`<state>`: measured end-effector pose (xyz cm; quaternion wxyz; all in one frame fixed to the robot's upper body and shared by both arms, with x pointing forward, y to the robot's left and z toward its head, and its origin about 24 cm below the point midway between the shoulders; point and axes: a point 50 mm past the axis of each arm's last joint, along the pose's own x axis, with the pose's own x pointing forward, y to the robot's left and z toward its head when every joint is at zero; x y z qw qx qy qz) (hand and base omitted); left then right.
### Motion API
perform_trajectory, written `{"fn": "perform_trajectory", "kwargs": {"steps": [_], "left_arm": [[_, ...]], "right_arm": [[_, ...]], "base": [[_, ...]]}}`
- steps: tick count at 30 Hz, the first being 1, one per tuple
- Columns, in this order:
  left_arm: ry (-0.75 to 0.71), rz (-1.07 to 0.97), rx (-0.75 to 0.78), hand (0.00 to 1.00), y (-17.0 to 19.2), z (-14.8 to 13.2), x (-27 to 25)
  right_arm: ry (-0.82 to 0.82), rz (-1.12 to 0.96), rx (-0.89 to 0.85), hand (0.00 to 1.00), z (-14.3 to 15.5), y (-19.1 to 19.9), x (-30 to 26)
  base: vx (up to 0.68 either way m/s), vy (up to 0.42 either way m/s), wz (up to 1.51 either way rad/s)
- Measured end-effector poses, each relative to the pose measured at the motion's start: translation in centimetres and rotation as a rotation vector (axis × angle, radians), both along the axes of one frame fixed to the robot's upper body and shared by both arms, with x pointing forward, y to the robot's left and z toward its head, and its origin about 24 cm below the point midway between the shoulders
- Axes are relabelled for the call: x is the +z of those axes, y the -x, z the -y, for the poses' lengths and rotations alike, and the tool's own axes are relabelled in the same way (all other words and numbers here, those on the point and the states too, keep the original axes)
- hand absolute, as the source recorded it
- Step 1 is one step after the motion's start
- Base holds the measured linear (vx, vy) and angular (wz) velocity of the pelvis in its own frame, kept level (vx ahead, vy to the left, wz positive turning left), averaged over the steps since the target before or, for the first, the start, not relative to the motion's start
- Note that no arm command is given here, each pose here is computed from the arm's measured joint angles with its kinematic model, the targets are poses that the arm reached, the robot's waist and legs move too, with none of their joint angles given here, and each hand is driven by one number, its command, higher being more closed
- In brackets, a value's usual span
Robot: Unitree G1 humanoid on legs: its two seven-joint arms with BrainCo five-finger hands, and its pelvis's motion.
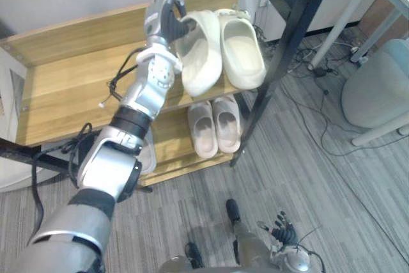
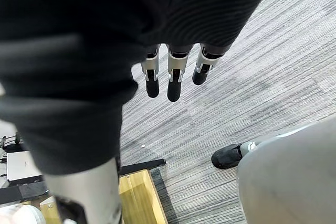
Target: Organize the slippers on the shoe rack
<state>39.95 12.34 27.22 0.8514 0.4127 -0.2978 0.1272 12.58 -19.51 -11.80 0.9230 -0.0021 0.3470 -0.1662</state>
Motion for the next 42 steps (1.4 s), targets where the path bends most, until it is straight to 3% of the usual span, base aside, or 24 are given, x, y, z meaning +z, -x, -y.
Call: {"fn": "perform_trajectory", "kwargs": {"steps": [42], "left_arm": [[0.105, -0.020, 0.037, 0.00, -0.1, -1.7, -0.9]], "right_arm": [[-0.004, -0.011, 0.038, 0.00, -0.7, 0.2, -0.4]], "base": [[0.01, -0.016, 0.03]]}}
